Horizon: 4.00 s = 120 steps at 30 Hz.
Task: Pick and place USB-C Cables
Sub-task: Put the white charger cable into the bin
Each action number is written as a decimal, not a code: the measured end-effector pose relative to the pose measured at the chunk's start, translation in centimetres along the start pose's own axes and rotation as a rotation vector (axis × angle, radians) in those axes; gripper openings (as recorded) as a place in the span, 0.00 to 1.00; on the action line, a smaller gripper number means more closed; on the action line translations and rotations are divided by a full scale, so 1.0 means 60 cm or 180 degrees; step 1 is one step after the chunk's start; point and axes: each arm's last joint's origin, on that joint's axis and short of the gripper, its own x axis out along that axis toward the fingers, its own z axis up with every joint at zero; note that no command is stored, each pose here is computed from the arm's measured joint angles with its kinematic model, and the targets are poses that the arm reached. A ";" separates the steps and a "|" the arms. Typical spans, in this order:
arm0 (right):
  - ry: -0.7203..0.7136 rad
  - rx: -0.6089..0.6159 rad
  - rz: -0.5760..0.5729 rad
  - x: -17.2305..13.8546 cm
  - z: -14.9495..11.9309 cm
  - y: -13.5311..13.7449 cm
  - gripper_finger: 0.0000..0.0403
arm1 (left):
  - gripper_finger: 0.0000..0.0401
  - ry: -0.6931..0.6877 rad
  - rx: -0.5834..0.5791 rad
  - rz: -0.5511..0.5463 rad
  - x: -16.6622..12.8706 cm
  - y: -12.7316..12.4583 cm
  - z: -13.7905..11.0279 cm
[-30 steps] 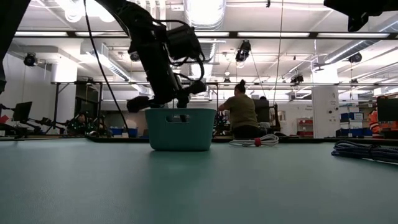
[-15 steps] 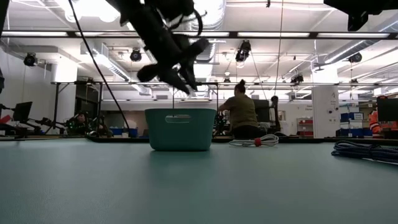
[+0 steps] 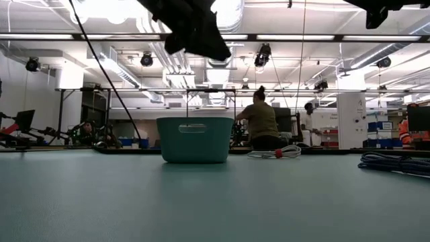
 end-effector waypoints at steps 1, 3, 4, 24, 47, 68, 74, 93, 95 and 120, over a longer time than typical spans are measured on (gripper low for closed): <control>0.0010 -0.0008 0.0002 0.003 0.000 0.003 0.07 | 0.23 -0.0045 0.0070 -0.0035 -0.005 -0.004 0.002; 0.0084 -0.0033 0.0009 0.012 -0.005 0.010 0.07 | 0.23 -0.0093 0.0240 -0.0090 -0.013 -0.011 0.003; 0.0152 -0.0054 0.0012 0.019 -0.009 0.015 0.07 | 0.23 -0.0120 0.0330 -0.0116 -0.017 -0.014 0.003; 0.0941 0.0358 -0.0215 0.086 -0.075 0.053 0.07 | 0.23 -0.0559 0.1216 -0.0208 -0.041 -0.024 0.024; 0.0967 0.0565 -0.0970 0.123 -0.090 -0.002 0.07 | 0.23 -0.1612 0.1053 -0.0271 -0.111 0.058 -0.045; 0.1184 0.0569 -0.0740 0.197 -0.087 -0.068 0.07 | 0.23 -0.1791 0.1262 -0.0128 -0.120 0.068 -0.043; 0.1664 0.0221 -0.0847 0.234 -0.082 -0.088 0.07 | 0.23 -0.1779 0.1268 -0.0128 -0.120 0.068 -0.043; 0.2815 -0.0152 -0.0434 0.266 -0.159 -0.197 0.07 | 0.23 -0.1773 0.1268 -0.0117 -0.120 0.068 -0.044; 0.2917 -0.0115 -0.0478 0.267 -0.173 -0.210 0.07 | 0.23 -0.1772 0.1267 -0.0114 -0.120 0.068 -0.044; 0.3233 -0.0030 -0.0269 0.271 -0.232 -0.242 0.55 | 0.23 -0.1764 0.1264 -0.0097 -0.119 0.069 -0.044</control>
